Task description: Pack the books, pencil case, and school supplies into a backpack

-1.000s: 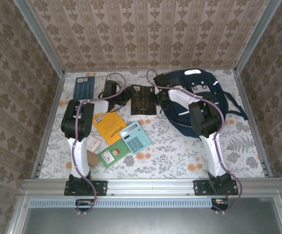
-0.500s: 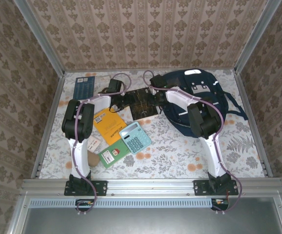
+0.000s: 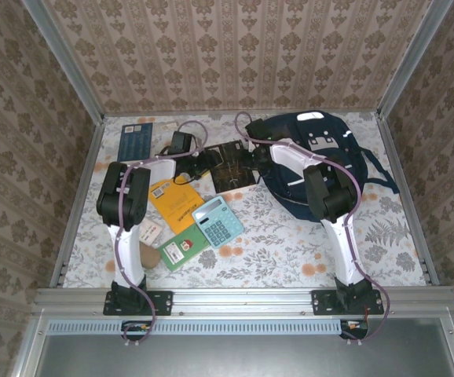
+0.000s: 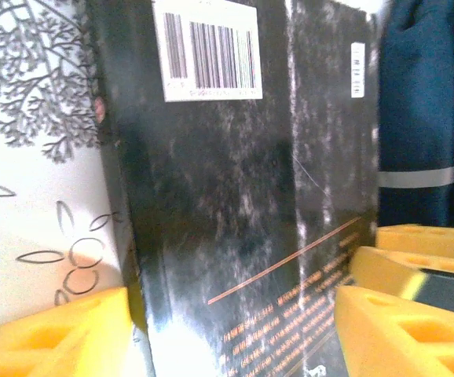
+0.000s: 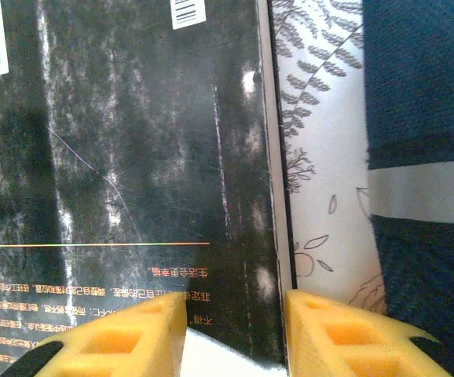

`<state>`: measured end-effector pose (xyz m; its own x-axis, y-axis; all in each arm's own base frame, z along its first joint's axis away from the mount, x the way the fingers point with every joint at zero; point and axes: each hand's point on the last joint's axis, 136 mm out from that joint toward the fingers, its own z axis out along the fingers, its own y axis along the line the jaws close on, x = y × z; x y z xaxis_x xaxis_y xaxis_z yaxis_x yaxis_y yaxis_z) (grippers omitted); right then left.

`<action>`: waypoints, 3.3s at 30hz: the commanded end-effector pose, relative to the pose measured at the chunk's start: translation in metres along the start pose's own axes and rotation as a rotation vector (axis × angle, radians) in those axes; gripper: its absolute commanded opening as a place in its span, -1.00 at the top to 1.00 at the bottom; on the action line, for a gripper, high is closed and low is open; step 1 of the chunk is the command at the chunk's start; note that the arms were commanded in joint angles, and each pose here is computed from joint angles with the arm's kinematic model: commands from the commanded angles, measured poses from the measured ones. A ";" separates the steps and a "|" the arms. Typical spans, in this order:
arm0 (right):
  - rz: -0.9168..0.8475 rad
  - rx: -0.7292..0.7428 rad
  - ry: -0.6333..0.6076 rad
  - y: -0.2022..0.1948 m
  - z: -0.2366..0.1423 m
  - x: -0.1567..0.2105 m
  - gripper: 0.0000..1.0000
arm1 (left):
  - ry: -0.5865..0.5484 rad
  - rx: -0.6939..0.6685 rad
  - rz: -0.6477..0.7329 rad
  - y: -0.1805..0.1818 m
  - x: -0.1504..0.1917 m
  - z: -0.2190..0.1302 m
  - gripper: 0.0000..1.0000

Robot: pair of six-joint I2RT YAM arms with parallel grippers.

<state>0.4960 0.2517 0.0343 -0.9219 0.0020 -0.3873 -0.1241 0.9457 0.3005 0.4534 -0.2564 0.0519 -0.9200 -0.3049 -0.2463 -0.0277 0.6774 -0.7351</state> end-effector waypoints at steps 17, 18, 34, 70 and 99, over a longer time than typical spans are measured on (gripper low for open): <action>-0.004 -0.111 0.048 0.031 0.004 0.011 0.26 | 0.109 0.306 0.142 -0.084 0.011 -0.022 -0.21; -0.001 -0.113 0.047 0.032 0.004 0.011 0.25 | 0.132 0.309 0.152 -0.085 0.016 -0.021 -0.20; 0.001 -0.121 0.042 0.035 0.004 0.007 0.25 | 0.296 0.182 0.250 -0.055 0.050 0.002 -0.10; 0.013 -0.135 0.037 0.038 0.000 0.005 0.24 | 0.177 0.312 0.087 -0.071 0.035 0.009 0.04; 0.210 -0.427 -0.154 0.050 -0.102 -0.041 -0.05 | 0.108 0.350 0.266 -0.143 0.014 -0.072 1.00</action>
<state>0.4889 0.2597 0.0990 -0.9086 0.1655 -0.3836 -0.0766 0.8366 0.5424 0.4244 -0.2984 0.1230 -0.9532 -0.0939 -0.2875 0.1853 0.5700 -0.8004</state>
